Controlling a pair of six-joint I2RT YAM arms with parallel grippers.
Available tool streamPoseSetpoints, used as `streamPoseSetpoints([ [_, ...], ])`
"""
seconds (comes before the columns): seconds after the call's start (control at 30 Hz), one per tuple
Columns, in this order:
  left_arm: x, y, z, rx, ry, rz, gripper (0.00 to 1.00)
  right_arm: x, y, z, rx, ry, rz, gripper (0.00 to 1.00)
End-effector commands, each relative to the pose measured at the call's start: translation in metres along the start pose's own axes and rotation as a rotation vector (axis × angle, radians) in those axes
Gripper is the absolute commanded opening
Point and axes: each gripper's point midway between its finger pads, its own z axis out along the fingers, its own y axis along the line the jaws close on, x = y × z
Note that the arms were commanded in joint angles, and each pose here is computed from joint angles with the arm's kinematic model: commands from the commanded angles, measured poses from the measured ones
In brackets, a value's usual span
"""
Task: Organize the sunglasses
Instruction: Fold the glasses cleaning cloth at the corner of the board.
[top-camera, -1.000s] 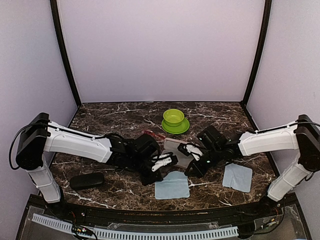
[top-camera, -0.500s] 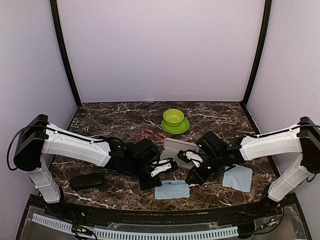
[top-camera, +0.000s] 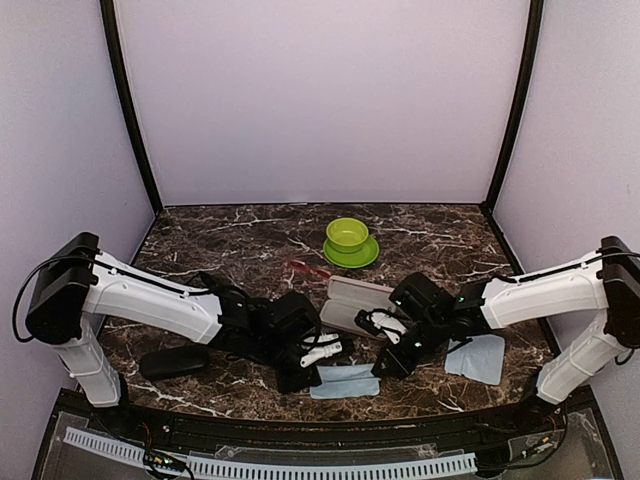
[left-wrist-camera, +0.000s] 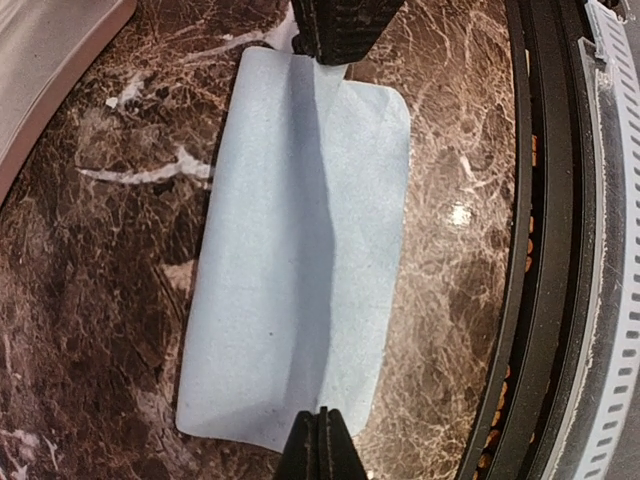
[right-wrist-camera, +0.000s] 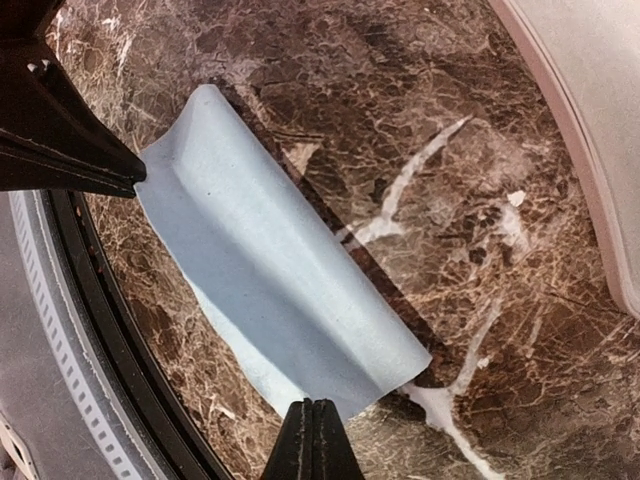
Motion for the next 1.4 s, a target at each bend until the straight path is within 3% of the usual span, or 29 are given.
streamPoseSetpoints([
  [0.0,0.005,-0.008,-0.007,0.006,0.009,-0.001,0.0,0.005,0.006,-0.003,0.0,-0.007,0.01,0.0],
  [0.73,0.012,-0.008,0.003,-0.006,0.047,-0.006,0.0,0.014,0.012,0.004,-0.012,0.005,0.015,0.0],
  [1.37,-0.014,0.022,-0.012,-0.163,0.019,0.018,0.0,-0.019,0.01,-0.009,0.034,-0.087,0.003,0.0],
])
